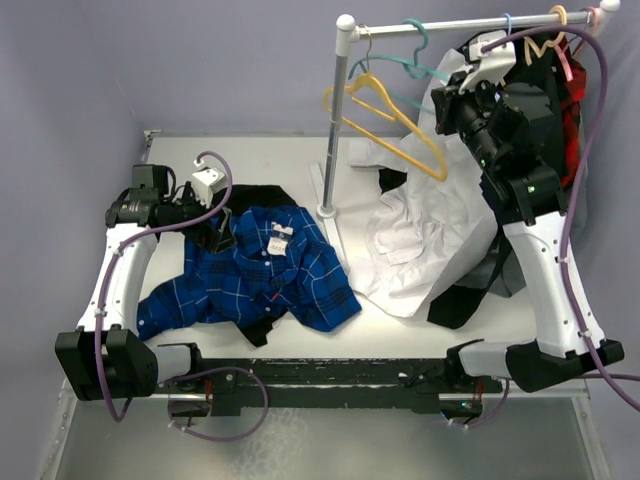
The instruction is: Place the shirt on the hanger
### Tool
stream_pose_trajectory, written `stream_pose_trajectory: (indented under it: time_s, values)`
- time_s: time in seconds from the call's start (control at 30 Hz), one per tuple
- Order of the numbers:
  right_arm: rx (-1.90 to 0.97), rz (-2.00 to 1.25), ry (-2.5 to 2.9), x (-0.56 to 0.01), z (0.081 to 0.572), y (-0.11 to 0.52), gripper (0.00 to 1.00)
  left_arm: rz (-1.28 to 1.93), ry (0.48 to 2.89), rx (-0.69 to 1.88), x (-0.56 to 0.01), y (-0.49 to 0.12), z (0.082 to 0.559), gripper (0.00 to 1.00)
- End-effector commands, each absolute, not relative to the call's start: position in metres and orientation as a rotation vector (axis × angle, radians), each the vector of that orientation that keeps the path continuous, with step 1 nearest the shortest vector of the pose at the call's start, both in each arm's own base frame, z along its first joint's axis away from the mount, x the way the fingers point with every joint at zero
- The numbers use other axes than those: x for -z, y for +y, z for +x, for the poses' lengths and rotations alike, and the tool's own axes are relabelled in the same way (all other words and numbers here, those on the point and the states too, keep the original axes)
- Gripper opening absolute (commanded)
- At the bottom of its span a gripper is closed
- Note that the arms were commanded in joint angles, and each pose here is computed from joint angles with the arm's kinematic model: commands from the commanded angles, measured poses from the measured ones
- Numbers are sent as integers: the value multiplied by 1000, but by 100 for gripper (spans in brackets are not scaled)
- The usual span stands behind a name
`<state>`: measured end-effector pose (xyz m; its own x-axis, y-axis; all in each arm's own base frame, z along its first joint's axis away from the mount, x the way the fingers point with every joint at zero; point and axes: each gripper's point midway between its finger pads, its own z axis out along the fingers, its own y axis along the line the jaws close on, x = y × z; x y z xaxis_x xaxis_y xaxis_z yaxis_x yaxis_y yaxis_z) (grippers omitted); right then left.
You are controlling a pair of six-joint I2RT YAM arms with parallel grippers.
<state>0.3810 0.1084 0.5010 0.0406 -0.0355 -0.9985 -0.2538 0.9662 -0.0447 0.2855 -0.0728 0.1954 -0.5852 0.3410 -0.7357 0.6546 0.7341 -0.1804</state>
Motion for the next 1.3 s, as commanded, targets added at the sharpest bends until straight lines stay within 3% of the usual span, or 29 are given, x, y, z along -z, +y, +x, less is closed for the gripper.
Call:
stream_pose_trajectory:
  time_s: [0.0,0.2,0.23,0.27,0.3,0.37,0.67,0.8,1.27]
  values:
    - [-107,-245,1510,-501,380,100,0,744,2202,581,-199,-76,291,100]
    - [-80,-227,1520,-489,392,98,0,745,2200,578,-199,-76,290,100]
    - [-72,-217,1502,-492,392,97,13,745,2202,579,-199,-76,290,100]
    - [-62,-210,1486,-495,393,95,35,747,2202,578,-198,-75,290,100]
    - [-65,-221,1457,-502,392,96,51,749,2204,580,-197,-75,289,100]
    - [-77,-250,1430,-511,393,101,58,750,2208,579,-196,-75,289,100]
    - [-177,-348,1314,-548,390,126,63,752,2213,587,-193,-76,288,100]
    - [-172,-388,1329,-552,401,132,70,757,2214,589,-192,-76,289,100]
    - [-151,-329,1454,-512,459,118,72,773,2218,602,-185,-76,297,100]
